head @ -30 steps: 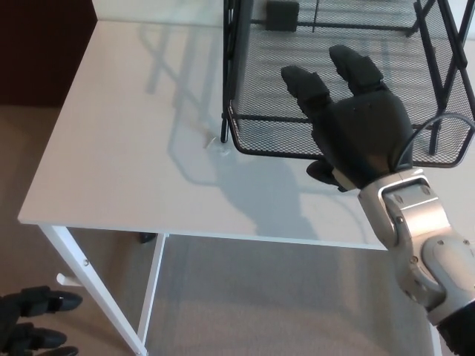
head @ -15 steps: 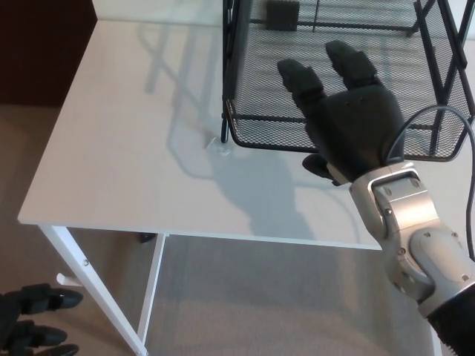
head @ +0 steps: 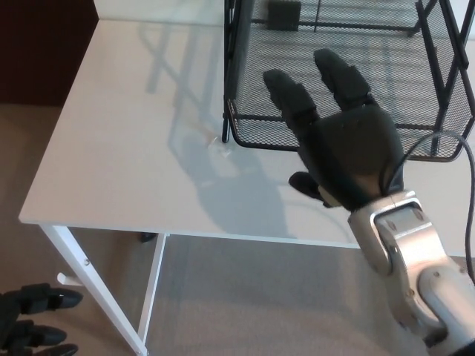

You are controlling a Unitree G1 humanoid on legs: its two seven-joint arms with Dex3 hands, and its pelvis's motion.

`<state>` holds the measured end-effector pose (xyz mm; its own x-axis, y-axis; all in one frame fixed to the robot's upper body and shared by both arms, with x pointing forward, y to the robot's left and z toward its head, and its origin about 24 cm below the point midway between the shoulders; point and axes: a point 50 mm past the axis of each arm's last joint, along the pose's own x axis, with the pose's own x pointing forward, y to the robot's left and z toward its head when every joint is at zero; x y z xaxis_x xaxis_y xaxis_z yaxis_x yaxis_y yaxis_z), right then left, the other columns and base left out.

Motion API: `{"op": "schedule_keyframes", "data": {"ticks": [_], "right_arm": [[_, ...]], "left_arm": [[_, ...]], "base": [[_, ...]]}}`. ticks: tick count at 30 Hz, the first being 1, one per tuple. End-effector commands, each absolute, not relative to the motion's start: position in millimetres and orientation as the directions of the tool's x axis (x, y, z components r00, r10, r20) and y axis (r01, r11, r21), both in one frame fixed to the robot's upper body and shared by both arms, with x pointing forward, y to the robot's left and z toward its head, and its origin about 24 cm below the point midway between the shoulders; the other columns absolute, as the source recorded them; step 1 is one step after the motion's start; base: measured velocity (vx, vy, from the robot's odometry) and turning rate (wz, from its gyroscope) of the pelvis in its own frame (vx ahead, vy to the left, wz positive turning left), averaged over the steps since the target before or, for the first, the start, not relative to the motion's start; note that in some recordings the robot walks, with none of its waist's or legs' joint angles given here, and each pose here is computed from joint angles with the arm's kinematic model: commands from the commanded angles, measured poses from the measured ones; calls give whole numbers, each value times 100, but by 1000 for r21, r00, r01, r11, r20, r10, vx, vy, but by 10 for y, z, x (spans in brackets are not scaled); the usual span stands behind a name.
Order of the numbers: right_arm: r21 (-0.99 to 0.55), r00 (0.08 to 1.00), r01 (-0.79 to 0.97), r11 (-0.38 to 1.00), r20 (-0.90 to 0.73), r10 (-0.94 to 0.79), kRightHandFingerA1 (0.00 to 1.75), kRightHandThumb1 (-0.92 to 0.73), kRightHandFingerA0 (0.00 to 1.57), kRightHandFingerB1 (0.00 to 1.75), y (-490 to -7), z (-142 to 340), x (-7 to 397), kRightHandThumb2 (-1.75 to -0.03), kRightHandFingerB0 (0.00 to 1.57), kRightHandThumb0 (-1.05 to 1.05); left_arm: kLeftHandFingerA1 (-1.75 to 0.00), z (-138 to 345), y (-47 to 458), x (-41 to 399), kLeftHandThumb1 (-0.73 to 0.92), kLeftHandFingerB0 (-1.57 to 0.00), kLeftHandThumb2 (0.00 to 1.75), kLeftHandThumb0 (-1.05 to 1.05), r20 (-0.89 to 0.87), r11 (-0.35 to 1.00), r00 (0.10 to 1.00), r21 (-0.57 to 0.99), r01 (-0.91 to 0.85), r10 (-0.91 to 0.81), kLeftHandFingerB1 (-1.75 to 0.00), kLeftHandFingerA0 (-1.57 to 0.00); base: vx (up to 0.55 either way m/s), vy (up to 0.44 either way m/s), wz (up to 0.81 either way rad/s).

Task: The robot walk towards a table in front and then pushes a layer of a file tray back to its original position using its right hand

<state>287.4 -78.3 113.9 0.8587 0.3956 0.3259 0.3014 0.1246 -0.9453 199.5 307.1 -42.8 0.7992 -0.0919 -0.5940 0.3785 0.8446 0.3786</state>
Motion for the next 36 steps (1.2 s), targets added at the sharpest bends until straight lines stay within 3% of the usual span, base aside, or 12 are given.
{"op": "schedule_keyframes", "data": {"ticks": [1, 7, 16, 21, 24, 28, 34, 35, 36], "right_arm": [[-934, 821, 311, 177, 358, 445, 8, -43, 0, 16, -782, 1190, 2690, -79, 2, -69], [-927, 794, 314, 204, 374, 480, 0, -48, 0, 4, -839, 1287, 2350, -80, 0, -78], [-844, 707, 377, 381, 528, 471, 0, -47, 0, 9, -1145, 1496, 1749, -79, 5, -76], [-834, 745, 302, 462, 509, 431, 0, -48, 0, 7, -1409, 1338, 1411, -78, 3, -76], [-834, 812, 233, 500, 449, 372, 0, -47, 0, 7, -1649, 1169, 1226, -77, 4, -75], [-811, 912, 107, 575, 311, 269, 1, -48, 0, 6, -1883, 906, 1111, -78, 2, -74], [-782, 946, 64, 620, 246, 213, 6, -44, 0, 14, -1999, 702, 1052, -77, 5, -67], [-775, 979, 29, 632, 148, 137, 32, -59, 2, 27, -2141, 387, 1050, -58, 10, -52], [-763, 994, -4, 646, 67, 86, 30, -42, 0, 34, -2234, 189, 1047, -83, 5, -52]], "left_arm": [[-46, -392, 3142, 1998, 39, -44, 65, -45, -604, 836, 793, 394, 382, -78, -42, -55], [-47, -399, 3136, 2006, 38, -45, 65, -46, -602, 826, 795, 408, 389, -77, -43, -57], [-46, -414, 3099, 2048, 40, -43, 66, -47, -610, 823, 788, 401, 403, -88, -42, -54], [-47, -465, 3128, 1923, 39, -45, 66, -47, -628, 815, 774, 401, 419, -89, -43, -56], [-47, -510, 3116, 1866, 39, -44, 66, -48, -643, 814, 760, 392, 428, -90, -43, -56], [-46, -568, 3112, 1779, 39, -45, 65, -46, -662, 818, 746, 387, 425, -73, -43, -56], [-46, -611, 3119, 1681, 39, -44, 66, -47, -679, 826, 731, 372, 424, -71, -43, -56], [-47, -639, 3105, 1646, 39, -43, 67, -49, -686, 817, 724, 376, 436, -70, -43, -56], [-46, -657, 3092, 1627, 39, -44, 66, -48, -690, 818, 720, 373, 437, -70, -43, -56]], "base": [[0, 0, 0], [0, 0, 0], [0, 0, 0], [0, 0, 0], [0, 0, 0], [0, 0, 0], [0, 0, 0], [0, 0, 0], [0, 0, 0]]}}
